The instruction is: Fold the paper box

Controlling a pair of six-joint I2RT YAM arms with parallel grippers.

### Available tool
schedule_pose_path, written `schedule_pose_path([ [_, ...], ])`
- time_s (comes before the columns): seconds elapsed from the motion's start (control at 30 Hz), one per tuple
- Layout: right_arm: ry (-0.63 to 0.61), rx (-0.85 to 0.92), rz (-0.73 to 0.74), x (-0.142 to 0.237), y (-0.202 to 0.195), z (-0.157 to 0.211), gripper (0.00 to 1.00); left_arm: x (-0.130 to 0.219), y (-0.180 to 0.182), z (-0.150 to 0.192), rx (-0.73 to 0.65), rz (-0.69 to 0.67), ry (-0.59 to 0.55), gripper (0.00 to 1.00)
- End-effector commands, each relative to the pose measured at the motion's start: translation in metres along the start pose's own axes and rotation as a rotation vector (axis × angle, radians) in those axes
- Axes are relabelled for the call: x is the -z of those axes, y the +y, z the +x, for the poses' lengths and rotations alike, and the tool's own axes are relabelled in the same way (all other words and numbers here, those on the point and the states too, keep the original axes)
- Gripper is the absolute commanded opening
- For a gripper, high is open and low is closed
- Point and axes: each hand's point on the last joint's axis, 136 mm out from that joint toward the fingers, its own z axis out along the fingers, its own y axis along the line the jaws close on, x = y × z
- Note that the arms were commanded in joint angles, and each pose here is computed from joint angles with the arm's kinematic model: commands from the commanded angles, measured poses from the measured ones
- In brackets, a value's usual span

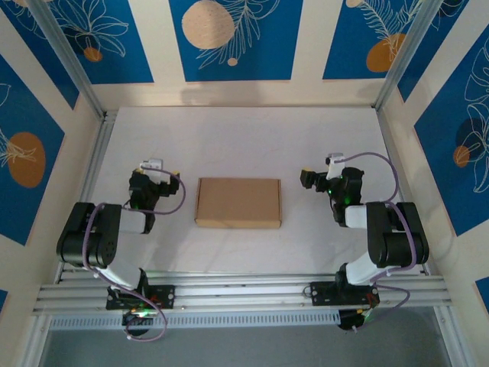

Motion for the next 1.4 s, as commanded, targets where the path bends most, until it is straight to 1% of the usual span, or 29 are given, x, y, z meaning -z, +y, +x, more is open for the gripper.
schedule_pose_path([
  [0.0,0.006,0.016,0.008,0.0004,-0.0029,0.0007,0.99,-0.0008,-0.0044,0.0027,0.019,0.042,0.022,1.00],
  [0.23,0.005,0.022,0.017,0.0001,-0.0030,0.0008,0.99,0.0031,-0.0033,0.0006,0.017,0.039,0.002,1.00],
  [1.37,0.003,0.014,0.002,0.0011,-0.0030,0.0002,0.99,0.0028,-0.0036,0.0017,0.014,0.040,0.006,1.00],
])
